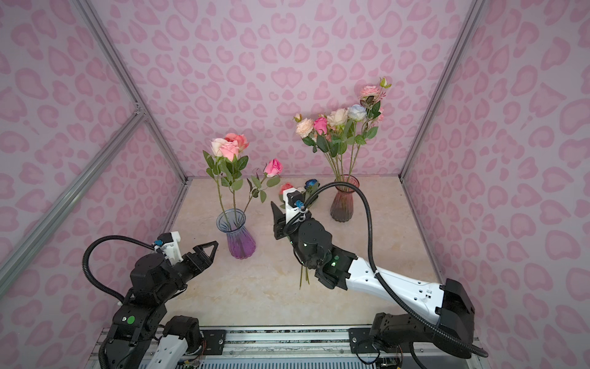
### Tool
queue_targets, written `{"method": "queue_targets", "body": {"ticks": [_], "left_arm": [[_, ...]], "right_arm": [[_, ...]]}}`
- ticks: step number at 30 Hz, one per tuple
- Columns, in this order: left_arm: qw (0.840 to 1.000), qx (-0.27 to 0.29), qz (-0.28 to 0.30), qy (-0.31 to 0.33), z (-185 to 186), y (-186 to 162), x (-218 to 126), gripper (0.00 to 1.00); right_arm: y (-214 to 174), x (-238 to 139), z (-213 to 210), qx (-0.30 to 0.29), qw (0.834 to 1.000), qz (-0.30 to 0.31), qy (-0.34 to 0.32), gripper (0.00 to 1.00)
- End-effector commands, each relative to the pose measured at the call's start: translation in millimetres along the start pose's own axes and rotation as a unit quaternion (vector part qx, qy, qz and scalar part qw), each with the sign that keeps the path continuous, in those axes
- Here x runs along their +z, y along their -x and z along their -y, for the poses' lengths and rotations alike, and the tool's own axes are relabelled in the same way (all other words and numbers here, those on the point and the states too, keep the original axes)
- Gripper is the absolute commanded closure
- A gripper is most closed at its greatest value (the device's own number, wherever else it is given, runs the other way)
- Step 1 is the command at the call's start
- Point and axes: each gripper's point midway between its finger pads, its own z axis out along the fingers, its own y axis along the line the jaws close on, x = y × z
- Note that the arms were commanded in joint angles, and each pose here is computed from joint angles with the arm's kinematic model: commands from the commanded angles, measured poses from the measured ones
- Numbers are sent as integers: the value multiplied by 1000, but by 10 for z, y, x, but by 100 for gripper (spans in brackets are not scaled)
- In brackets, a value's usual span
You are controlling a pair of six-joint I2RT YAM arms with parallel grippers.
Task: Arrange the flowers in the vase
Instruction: 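Reach down and grasp the large coral rose stem with the right gripper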
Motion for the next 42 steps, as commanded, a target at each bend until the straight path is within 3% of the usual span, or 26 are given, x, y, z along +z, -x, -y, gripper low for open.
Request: {"method": "queue_targets", "body": {"ticks": [1,4,7,12,15,18,31,35,42], "left_arm": [[999,-7,-18,-38,78,-104,39,17],[998,-24,-39,-44,4,-257,108,19],[997,-32,-47,-48,-35,-334,135,19],[995,-32,-59,-68,32,-395,130,19],[995,-36,-61,-71,19,-431,144,19],[995,-49,-61,-60,-54,-464,171,19],[996,-28,-66,-58,-10,-430,179,16],[997,-15,-67,-45,-50,-426,194,16],[997,-13,-62,-42,-44,-393,191,16]], "right_arm": [[-688,37,679,52,988,-116,-93,64],[-1122,166,1044,50,972,-186,-134,69],[-1523,398,1164,32,952,-273,-134,73],[-2160,815,1034,8,904,-425,-40,71],[-2471,1022,1067,-27,875,-482,-30,70],[-2676,1218,1152,-45,859,-509,-45,71],[-3098,1424,1385,-69,834,-542,-83,68],[-3235,1416,1391,-69,825,-556,-77,76],[-3093,1453,1133,-59,842,-533,-53,97]]}}
